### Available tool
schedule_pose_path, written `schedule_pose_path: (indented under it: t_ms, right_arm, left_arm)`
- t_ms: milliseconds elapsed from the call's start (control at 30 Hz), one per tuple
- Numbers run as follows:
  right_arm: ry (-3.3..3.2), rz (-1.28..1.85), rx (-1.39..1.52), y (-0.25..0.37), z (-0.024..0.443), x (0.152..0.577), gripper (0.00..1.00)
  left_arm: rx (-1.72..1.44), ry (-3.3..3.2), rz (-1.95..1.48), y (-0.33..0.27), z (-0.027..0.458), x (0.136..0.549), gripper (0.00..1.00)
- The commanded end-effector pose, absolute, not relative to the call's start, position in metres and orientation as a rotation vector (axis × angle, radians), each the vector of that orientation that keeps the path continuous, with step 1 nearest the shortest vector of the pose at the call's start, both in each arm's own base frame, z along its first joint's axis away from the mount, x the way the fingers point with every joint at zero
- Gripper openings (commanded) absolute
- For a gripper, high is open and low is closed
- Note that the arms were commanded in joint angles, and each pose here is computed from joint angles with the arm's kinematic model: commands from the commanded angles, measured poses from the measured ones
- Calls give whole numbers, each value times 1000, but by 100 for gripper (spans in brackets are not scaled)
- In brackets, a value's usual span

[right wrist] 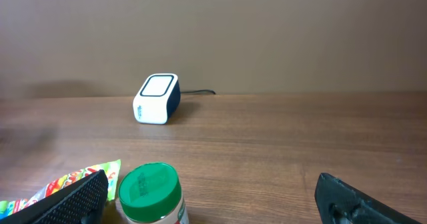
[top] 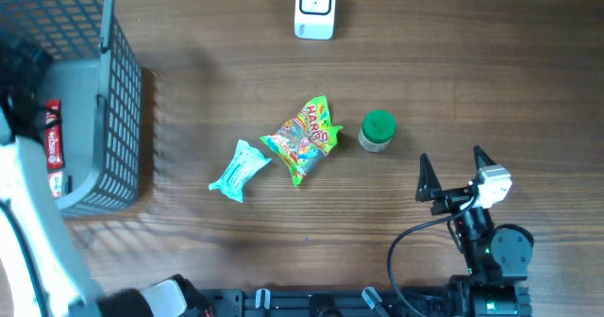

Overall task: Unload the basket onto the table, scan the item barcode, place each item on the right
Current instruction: 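Reach into the basket and grasp the red Nescafe sachet with left gripper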

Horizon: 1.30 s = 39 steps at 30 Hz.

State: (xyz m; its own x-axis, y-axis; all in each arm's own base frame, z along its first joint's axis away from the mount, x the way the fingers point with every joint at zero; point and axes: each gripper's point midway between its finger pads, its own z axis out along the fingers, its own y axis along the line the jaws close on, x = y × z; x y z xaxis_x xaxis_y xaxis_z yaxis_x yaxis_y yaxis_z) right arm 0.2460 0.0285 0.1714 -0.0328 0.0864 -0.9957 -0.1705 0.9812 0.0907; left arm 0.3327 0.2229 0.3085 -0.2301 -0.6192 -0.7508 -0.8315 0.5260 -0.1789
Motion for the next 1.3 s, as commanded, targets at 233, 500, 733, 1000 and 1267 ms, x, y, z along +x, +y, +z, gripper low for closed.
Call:
schedule_pose_path:
  t_ms: [233,500,733,1000,1267]
  right_arm:
    - [1589,196,-69,28,171,246,99]
    - [1590,195,-69,28,171,246,100]
    - [1590,196,-69,28,171,246,100]
    - [1590,195,-69,28,171,246,99]
    - [1590,195,-69,28,171,246,100]
  left_arm:
    - [-900,2234,465,246,162,352,100]
    - [-793,2288,342,256,80,353,100]
    - [-661,2391,299,261,29,360,100]
    - [-466,2404,388,271,19,371,100]
    - [-550,2425,352,273,1,364,100]
